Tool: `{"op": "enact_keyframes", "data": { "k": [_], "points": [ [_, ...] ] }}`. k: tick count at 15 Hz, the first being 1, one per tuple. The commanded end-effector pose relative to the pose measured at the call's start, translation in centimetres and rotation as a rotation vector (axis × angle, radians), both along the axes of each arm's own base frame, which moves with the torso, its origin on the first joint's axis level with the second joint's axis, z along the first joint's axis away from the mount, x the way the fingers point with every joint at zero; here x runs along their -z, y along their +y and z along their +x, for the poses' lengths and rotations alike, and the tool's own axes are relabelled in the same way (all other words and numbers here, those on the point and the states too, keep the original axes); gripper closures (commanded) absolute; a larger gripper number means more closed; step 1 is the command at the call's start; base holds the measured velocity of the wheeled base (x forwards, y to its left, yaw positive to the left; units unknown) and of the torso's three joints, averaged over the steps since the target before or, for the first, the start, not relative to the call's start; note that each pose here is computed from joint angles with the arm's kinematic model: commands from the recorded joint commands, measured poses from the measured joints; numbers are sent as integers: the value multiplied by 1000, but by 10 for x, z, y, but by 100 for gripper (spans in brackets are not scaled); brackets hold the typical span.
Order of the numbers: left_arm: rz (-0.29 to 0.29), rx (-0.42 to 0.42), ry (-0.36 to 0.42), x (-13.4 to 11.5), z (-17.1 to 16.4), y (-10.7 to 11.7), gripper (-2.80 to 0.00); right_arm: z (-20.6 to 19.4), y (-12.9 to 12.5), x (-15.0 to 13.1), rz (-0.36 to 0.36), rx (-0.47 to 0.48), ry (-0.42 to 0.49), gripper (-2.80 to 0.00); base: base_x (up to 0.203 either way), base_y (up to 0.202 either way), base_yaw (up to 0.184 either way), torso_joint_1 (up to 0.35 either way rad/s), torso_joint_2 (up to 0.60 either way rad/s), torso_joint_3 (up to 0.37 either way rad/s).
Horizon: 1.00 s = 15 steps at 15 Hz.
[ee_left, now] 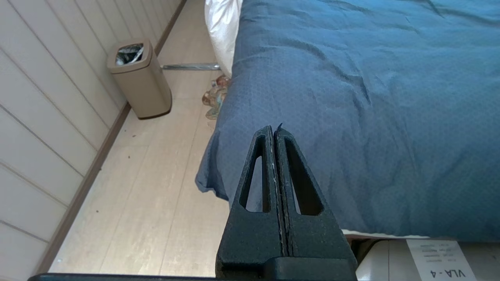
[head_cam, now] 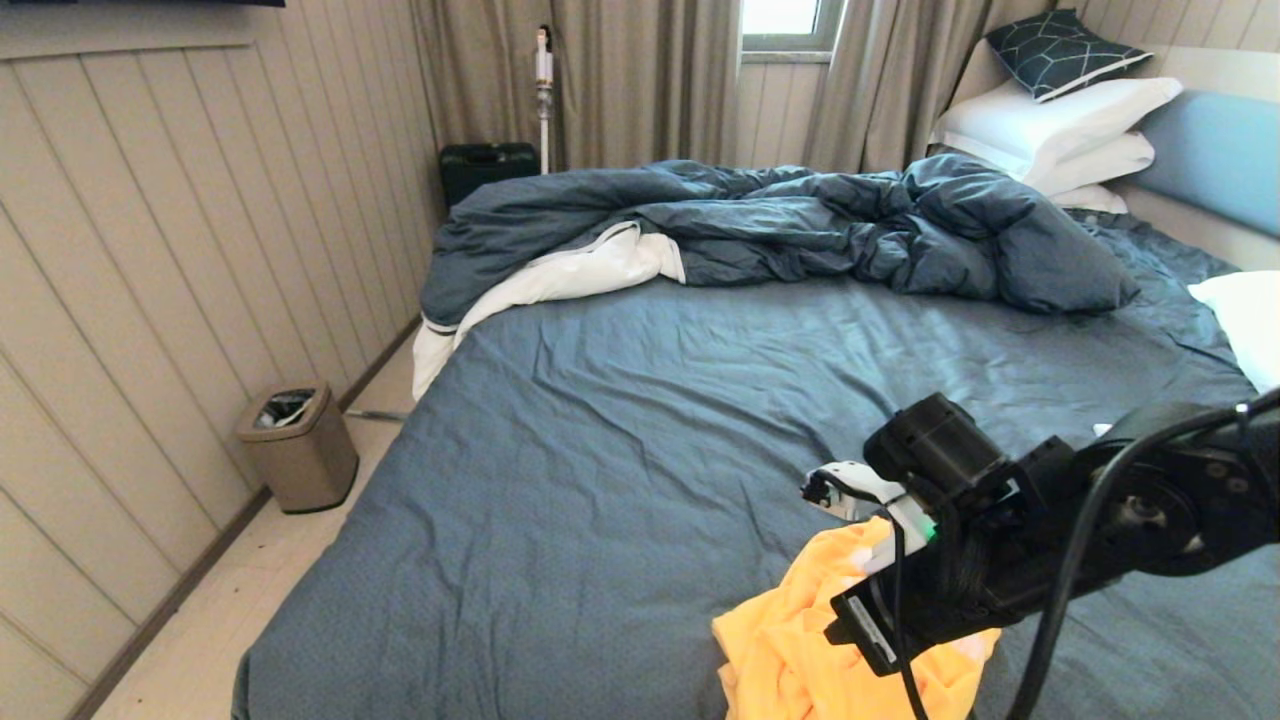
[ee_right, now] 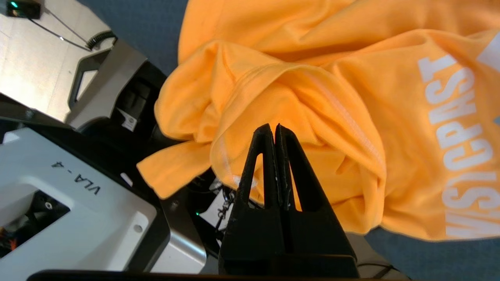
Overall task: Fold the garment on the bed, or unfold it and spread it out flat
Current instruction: Fold the yellow T-shirt
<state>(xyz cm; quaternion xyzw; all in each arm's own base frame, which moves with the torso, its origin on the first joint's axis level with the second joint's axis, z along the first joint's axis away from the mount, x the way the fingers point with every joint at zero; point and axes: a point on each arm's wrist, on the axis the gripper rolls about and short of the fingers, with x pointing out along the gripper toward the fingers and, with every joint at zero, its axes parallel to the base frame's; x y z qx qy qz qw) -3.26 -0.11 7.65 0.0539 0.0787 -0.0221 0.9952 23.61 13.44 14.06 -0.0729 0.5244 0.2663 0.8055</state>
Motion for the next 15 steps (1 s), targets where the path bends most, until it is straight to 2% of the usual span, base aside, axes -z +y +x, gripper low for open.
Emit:
{"op": "enact_keyframes", "data": {
  "k": [1,4,7,11,15],
  "points": [
    [0,0,3,0,0,0,0,-6,5,-4,-19,-16,-23,-280,0,0,0,0,0,0],
    [0,0,3,0,0,0,0,-9,23,-5,-22,-71,-33,-280,0,0,0,0,0,0],
    [0,0,3,0,0,0,0,-4,48,-4,-28,-76,-30,-280,0,0,0,0,0,0],
    [-1,-2,1,0,0,0,0,3,74,15,-156,-81,0,-280,0,0,0,0,0,0],
    [-10,-6,0,0,0,0,0,8,81,18,-216,-42,-14,-280,0,0,0,0,0,0]
  ]
}}
